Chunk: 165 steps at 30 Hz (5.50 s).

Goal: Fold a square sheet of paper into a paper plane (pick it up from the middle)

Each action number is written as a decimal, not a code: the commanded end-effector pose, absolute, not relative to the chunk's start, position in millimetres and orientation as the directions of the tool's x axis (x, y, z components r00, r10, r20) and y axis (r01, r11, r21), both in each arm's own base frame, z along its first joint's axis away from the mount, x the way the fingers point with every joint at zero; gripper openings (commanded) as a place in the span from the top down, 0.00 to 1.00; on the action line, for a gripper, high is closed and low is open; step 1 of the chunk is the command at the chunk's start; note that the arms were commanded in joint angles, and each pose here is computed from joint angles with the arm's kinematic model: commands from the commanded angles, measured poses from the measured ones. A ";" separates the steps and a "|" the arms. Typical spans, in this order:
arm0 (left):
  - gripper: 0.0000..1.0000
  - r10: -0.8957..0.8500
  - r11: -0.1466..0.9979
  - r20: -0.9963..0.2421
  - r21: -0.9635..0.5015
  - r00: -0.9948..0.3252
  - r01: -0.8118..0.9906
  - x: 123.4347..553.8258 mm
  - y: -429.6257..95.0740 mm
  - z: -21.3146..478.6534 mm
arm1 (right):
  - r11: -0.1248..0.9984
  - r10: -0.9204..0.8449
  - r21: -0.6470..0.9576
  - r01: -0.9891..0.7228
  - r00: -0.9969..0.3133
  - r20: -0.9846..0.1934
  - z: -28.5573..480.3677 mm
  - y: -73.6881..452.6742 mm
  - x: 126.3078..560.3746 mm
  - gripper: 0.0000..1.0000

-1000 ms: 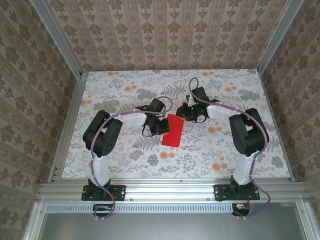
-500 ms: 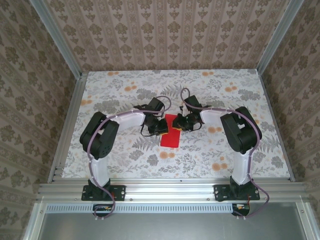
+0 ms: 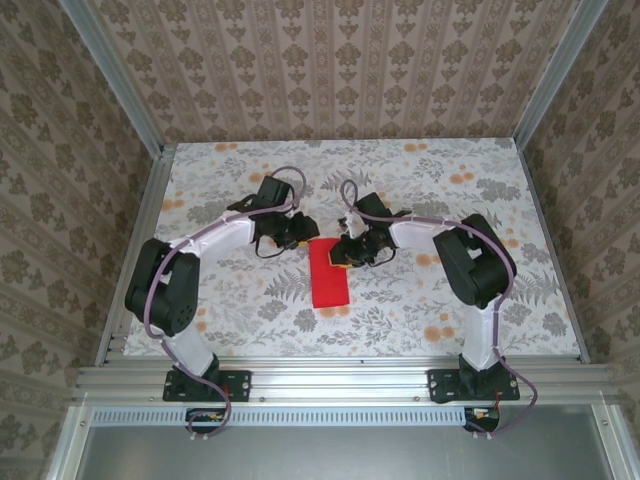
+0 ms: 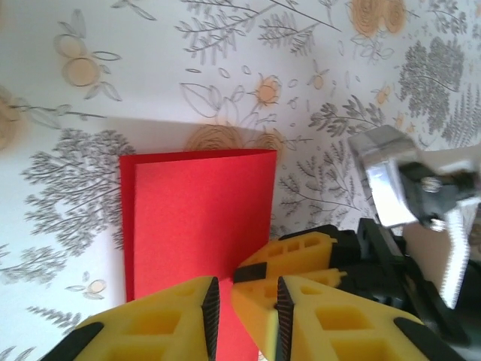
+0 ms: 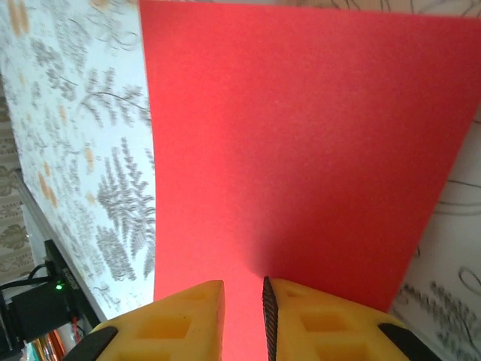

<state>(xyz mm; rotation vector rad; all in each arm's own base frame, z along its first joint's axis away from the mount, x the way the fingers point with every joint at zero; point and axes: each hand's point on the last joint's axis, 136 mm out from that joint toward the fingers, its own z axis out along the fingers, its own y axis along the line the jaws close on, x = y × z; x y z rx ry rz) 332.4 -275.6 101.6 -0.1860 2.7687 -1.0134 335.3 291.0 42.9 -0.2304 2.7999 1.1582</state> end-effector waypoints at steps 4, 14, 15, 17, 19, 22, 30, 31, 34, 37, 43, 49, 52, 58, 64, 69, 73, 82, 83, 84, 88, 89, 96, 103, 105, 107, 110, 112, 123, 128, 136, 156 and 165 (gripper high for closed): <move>0.71 -0.121 0.672 -0.099 -0.740 -0.988 -0.009 339.9 -313.7 99.2 | 0.734 0.032 0.665 -0.137 -0.971 -0.236 81.6 264.0 342.1 0.78; 0.80 -0.049 0.707 -0.067 -0.707 -0.997 0.012 347.0 -339.3 78.0 | 0.755 0.186 0.656 0.010 -0.962 -0.200 66.9 240.7 333.0 0.78; 0.80 -0.045 0.710 -0.068 -0.704 -0.997 0.016 347.7 -340.3 77.3 | 0.760 0.194 0.649 0.020 -0.961 -0.198 64.8 239.2 333.5 0.78; 0.80 -0.030 0.704 -0.063 -0.710 -0.998 0.024 347.9 -345.2 77.2 | 0.768 0.207 0.639 0.039 -0.959 -0.191 60.6 236.6 333.6 0.79; 0.80 -0.021 0.708 -0.059 -0.706 -0.998 0.027 347.6 -348.9 75.5 | 0.770 0.221 0.635 0.059 -0.959 -0.179 56.9 235.9 334.6 0.79; 0.80 -0.020 0.720 -0.056 -0.693 -0.998 0.025 347.9 -349.9 71.6 | 0.753 0.226 0.654 0.074 -0.962 -0.152 52.5 242.5 335.9 0.79; 0.82 -0.042 0.759 -0.054 -0.651 -0.998 0.003 348.0 -339.4 63.6 | 0.759 0.247 0.643 0.104 -0.959 -0.137 38.4 252.1 354.2 0.80; 0.83 -0.046 0.763 -0.053 -0.646 -0.998 -0.001 347.2 -337.4 62.8 | 0.763 0.250 0.637 0.109 -0.958 -0.136 36.4 252.3 357.3 0.80; 0.84 -0.058 0.774 -0.052 -0.633 -0.997 -0.012 345.3 -329.7 59.6 | 0.782 0.248 0.613 0.113 -0.959 -0.140 28.5 252.4 365.6 0.81; 0.84 -0.070 0.785 -0.055 -0.619 -0.996 -0.021 342.4 -321.3 57.4 | 0.791 0.231 0.602 0.103 -0.963 -0.139 21.8 255.8 371.6 0.81; 0.84 -0.091 0.791 -0.067 -0.611 -0.994 -0.031 340.0 -308.9 61.8 | 0.809 0.149 0.586 0.054 -0.982 -0.115 7.1 269.5 374.0 0.81; 0.84 -0.125 0.793 -0.085 -0.607 -0.988 -0.048 341.2 -296.3 68.6 | 0.729 -0.002 0.680 -0.084 -0.993 -0.119 17.1 302.1 366.7 0.81; 0.85 -0.138 0.788 -0.095 -0.613 -0.986 -0.051 342.5 -292.8 73.0 | 0.680 -0.038 0.716 -0.156 -0.983 -0.179 44.3 308.9 367.5 0.81; 0.86 -0.117 0.745 -0.110 -0.667 -0.987 -0.014 346.7 -305.5 83.2 | 0.679 0.020 0.714 -0.168 -0.969 -0.246 79.2 288.8 368.8 0.79; 0.87 -0.054 0.722 -0.111 -0.691 -0.992 0.038 347.8 -327.2 85.0 | 0.744 0.067 0.657 -0.122 -0.965 -0.255 78.9 263.8 354.9 0.79; 0.88 -0.040 0.739 -0.086 -0.673 -0.996 0.028 349.6 -335.1 71.0 | 0.774 0.101 0.627 -0.082 -0.963 -0.250 74.2 252.1 348.9 0.79; 0.88 -0.038 0.760 -0.081 -0.649 -0.996 0.024 352.8 -333.7 61.0 | 0.771 0.110 0.634 -0.064 -0.967 -0.231 69.1 252.2 345.7 0.79; 0.91 -0.040 0.793 -0.077 -0.609 -0.996 0.016 359.5 -328.9 41.1 | 0.740 0.105 0.669 -0.065 -0.972 -0.211 67.1 264.0 345.9 0.81; 0.91 -0.044 0.796 -0.076 -0.605 -0.996 0.011 360.5 -328.1 38.9 | 0.735 0.107 0.675 -0.064 -0.972 -0.209 67.4 265.2 346.5 0.81; 0.92 -0.048 0.797 -0.080 -0.605 -0.996 0.010 362.5 -328.3 37.8 | 0.732 0.110 0.679 -0.058 -0.973 -0.202 65.4 266.6 346.5 0.81; 0.93 -0.055 0.799 -0.075 -0.601 -0.996 0.002 364.9 -328.4 32.0 | 0.719 0.110 0.693 -0.052 -0.976 -0.188 63.3 274.7 348.6 0.83; 0.93 -0.055 0.801 -0.072 -0.599 -0.996 -0.001 365.1 -328.3 30.2 | 0.719 0.108 0.693 -0.052 -0.977 -0.186 61.8 276.5 348.9 0.83; 0.94 -0.057 0.815 -0.048 -0.579 -0.997 -0.019 359.5 -323.1 15.7 | 0.719 0.104 0.693 -0.041 -0.980 -0.167 52.4 287.9 351.8 0.86; 0.94 -0.057 0.822 -0.034 -0.569 -0.998 -0.028 354.2 -319.8 6.6 | 0.704 0.095 0.710 -0.022 -0.988 -0.125 40.2 300.0 352.5 0.87; 0.94 -0.058 0.824 -0.028 -0.565 -0.998 -0.032 352.7 -318.5 4.0 | 0.710 0.088 0.704 -0.014 -0.990 -0.107 33.8 300.8 350.8 0.87; 0.94 -0.058 0.827 -0.027 -0.561 -0.998 -0.033 351.7 -317.1 2.1 | 0.716 0.084 0.699 -0.003 -0.992 -0.091 26.2 300.4 347.7 0.88; 0.94 -0.056 0.832 -0.023 -0.554 -0.998 -0.034 348.9 -314.6 -1.7 | 0.725 0.083 0.689 0.011 -0.994 -0.071 16.8 298.0 343.5 0.88; 0.94 -0.056 0.835 -0.019 -0.550 -0.998 -0.036 347.2 -312.8 -4.3 | 0.728 0.082 0.685 0.019 -0.995 -0.059 11.3 296.3 340.5 0.88; 0.95 -0.057 0.849 -0.007 -0.526 -0.998 -0.045 340.0 -304.0 -18.5 | 0.729 0.081 0.684 0.036 -0.996 -0.033 4.8 295.4 333.4 0.87; 0.95 -0.059 0.856 -0.002 -0.515 -0.998 -0.049 337.7 -300.0 -23.4 | 0.693 0.058 0.720 0.016 -0.998 -0.033 21.4 299.5 322.0 0.87; 0.95 -0.064 0.862 0.009 -0.503 -0.998 -0.060 334.5 -297.0 -31.8 | 0.716 0.079 0.692 0.089 -0.996 0.046 -4.4 287.3 293.4 0.86; 0.95 -0.065 0.870 0.009 -0.488 -0.998 -0.061 334.7 -293.9 -36.7 | 0.747 0.045 0.648 0.146 -0.984 0.171 -18.4 271.5 202.1 0.87; 0.95 -0.057 0.864 0.010 -0.500 -0.998 -0.055 334.7 -296.4 -33.5 | 0.774 0.039 0.623 0.117 -0.990 0.137 -2.8 255.4 185.6 0.86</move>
